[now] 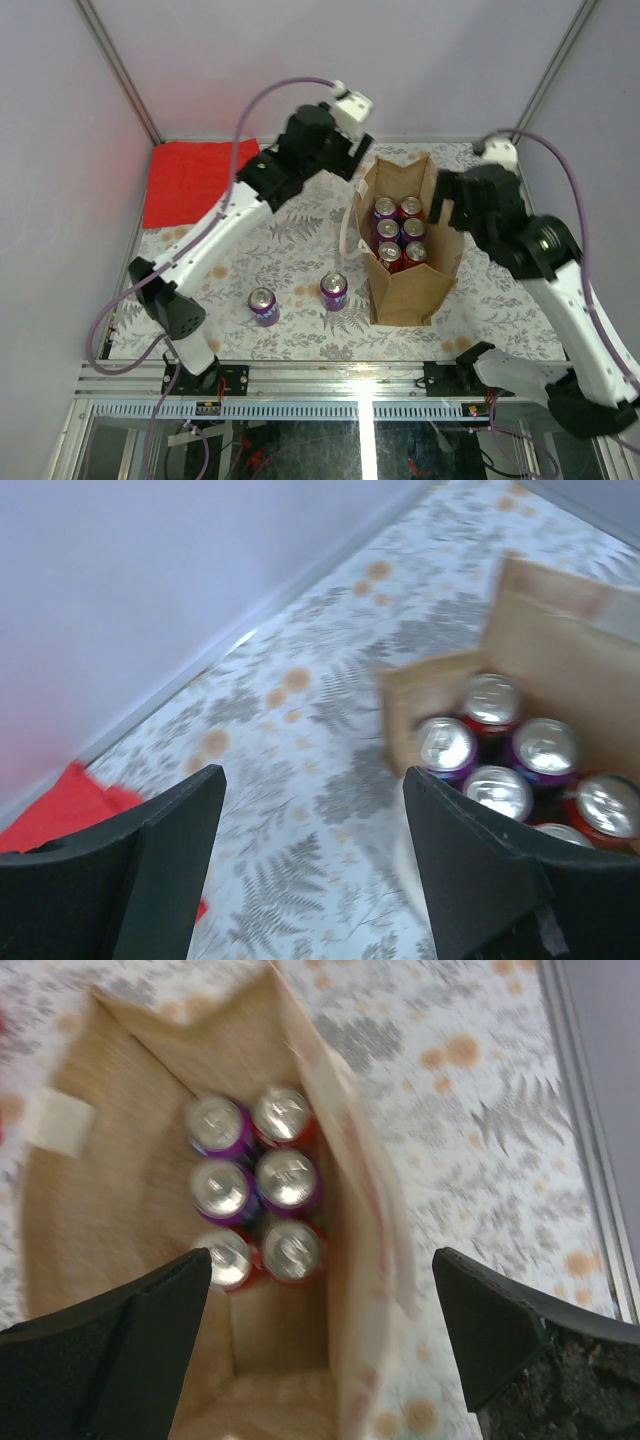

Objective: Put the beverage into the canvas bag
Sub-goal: Pick up the drink from the center of the board.

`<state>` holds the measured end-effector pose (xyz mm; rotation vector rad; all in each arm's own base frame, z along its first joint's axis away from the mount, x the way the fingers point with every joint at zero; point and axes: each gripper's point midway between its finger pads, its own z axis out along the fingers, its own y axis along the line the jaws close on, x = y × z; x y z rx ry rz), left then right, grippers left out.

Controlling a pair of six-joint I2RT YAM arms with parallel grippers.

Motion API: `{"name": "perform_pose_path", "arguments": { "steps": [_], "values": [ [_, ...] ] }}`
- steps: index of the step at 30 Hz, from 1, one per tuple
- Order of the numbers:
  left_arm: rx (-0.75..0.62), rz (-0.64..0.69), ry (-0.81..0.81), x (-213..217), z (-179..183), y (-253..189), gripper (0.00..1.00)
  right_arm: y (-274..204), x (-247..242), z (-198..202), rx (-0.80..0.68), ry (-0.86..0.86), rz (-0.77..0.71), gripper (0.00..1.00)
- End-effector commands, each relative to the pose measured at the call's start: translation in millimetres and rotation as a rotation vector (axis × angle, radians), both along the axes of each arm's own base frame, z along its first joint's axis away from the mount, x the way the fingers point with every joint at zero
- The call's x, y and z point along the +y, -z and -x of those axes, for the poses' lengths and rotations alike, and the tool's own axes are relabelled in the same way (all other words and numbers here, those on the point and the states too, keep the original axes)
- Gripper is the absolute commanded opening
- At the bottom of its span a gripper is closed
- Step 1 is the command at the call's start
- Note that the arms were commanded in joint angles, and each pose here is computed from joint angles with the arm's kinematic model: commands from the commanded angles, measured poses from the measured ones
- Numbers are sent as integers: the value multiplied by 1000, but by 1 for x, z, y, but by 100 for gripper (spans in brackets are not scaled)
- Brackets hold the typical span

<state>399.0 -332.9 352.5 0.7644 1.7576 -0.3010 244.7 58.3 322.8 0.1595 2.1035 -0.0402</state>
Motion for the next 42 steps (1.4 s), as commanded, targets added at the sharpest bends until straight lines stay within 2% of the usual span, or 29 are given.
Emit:
{"name": "perform_pose_path", "arguments": {
  "steps": [1,5,10,13,16,21,26,34,42],
  "values": [
    [-12,150,-164,70,-20,-33,71,-53,65,-60,-103,-226,-26,99],
    [57,168,-261,132,-15,-18,71,-64,107,-93,-55,-386,12,99],
    [159,209,-386,195,-1,14,71,-72,158,-108,7,-572,50,81],
    [230,258,-506,241,2,36,71,-63,195,-97,61,-695,104,79],
    [279,295,-568,266,7,52,70,-29,231,-73,164,-825,168,79],
    [325,284,-583,272,18,76,70,26,268,-26,340,-971,212,80],
    [388,307,-609,277,24,97,70,64,279,-4,470,-1030,249,83],
    [392,324,-608,277,20,96,70,130,277,21,697,-1051,333,84],
    [413,342,-622,280,20,102,70,170,267,32,805,-1017,363,86]
  ]
}}
